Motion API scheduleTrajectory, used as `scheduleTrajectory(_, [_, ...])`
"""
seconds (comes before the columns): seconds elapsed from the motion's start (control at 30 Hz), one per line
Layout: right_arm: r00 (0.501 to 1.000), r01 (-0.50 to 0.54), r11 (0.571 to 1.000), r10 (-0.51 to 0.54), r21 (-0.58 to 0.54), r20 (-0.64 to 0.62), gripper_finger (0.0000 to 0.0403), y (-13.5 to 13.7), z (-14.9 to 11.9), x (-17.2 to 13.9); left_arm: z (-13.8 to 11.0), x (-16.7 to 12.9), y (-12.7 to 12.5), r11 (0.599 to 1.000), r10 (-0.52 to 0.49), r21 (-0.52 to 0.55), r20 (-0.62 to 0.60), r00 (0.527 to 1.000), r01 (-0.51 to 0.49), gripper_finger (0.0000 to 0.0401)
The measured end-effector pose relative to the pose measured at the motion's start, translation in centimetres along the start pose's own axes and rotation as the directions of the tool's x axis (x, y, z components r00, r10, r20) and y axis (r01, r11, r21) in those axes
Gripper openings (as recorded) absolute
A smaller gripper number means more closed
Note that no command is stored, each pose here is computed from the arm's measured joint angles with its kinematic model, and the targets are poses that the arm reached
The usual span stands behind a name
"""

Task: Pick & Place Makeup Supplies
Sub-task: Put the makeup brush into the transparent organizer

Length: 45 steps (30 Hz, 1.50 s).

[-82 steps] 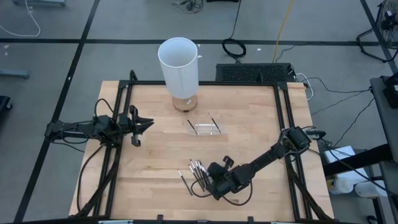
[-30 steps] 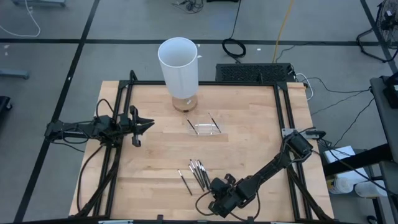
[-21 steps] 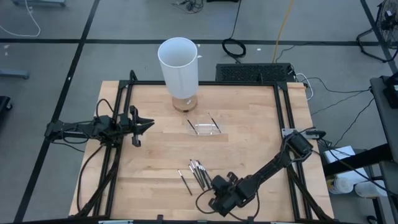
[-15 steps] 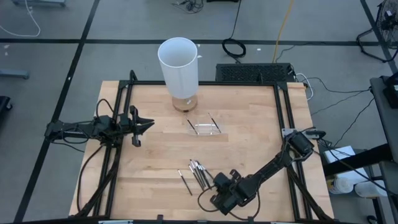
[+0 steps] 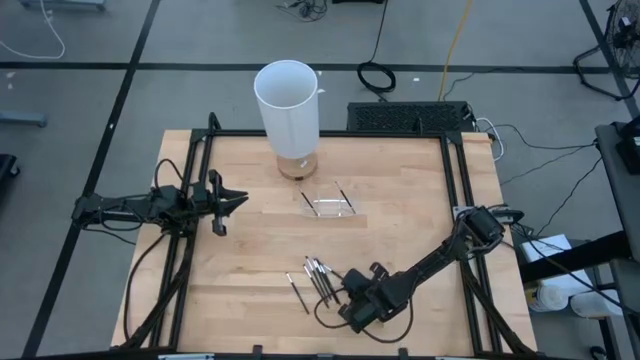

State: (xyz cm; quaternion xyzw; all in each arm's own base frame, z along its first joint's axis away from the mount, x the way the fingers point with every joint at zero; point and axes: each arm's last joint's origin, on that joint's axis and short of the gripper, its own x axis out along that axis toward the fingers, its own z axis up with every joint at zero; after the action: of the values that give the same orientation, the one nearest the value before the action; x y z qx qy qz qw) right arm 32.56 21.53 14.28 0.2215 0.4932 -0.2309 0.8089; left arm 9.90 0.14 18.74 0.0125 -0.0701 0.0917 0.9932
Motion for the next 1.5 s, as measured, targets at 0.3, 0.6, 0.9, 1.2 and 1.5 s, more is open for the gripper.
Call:
scheduleTrajectory(0.3, [0.996, -0.093, 0.995, 0.094, -0.038, 0.014, 0.0000, 2.4, 6.2, -5.3, 0.0, 0.0, 0.0, 1.000, 0.000, -0.016, -0.003, 1.000, 0.000, 0.0063])
scheduleTrajectory(0.6, [0.952, -0.012, 0.999, 0.028, 0.051, -0.305, 0.0000, -2.2, 11.9, -3.2, 0.0, 0.0, 0.0, 1.000, 0.000, -0.022, -0.002, 1.000, 0.000, 0.0063])
scheduleTrajectory(0.9, [0.945, -0.137, 0.989, 0.149, 0.060, -0.290, 0.0095, -2.1, 12.3, -1.5, -0.3, 0.0, 0.0, 1.000, -0.001, 0.004, -0.032, 0.999, 0.001, 0.0063])
scheduleTrajectory(1.2, [0.946, -0.055, 0.998, 0.041, -0.033, -0.322, 0.0193, -1.5, 9.9, -0.1, -0.3, 0.0, 0.0, 1.000, -0.001, -0.016, -0.030, 1.000, 0.001, 0.0063])
scheduleTrajectory(1.5, [0.949, 0.015, 0.994, -0.048, -0.106, -0.313, 0.0172, -1.0, 8.3, 2.3, -0.2, 0.0, 0.0, 1.000, -0.002, -0.020, -0.023, 1.000, 0.001, 0.0063])
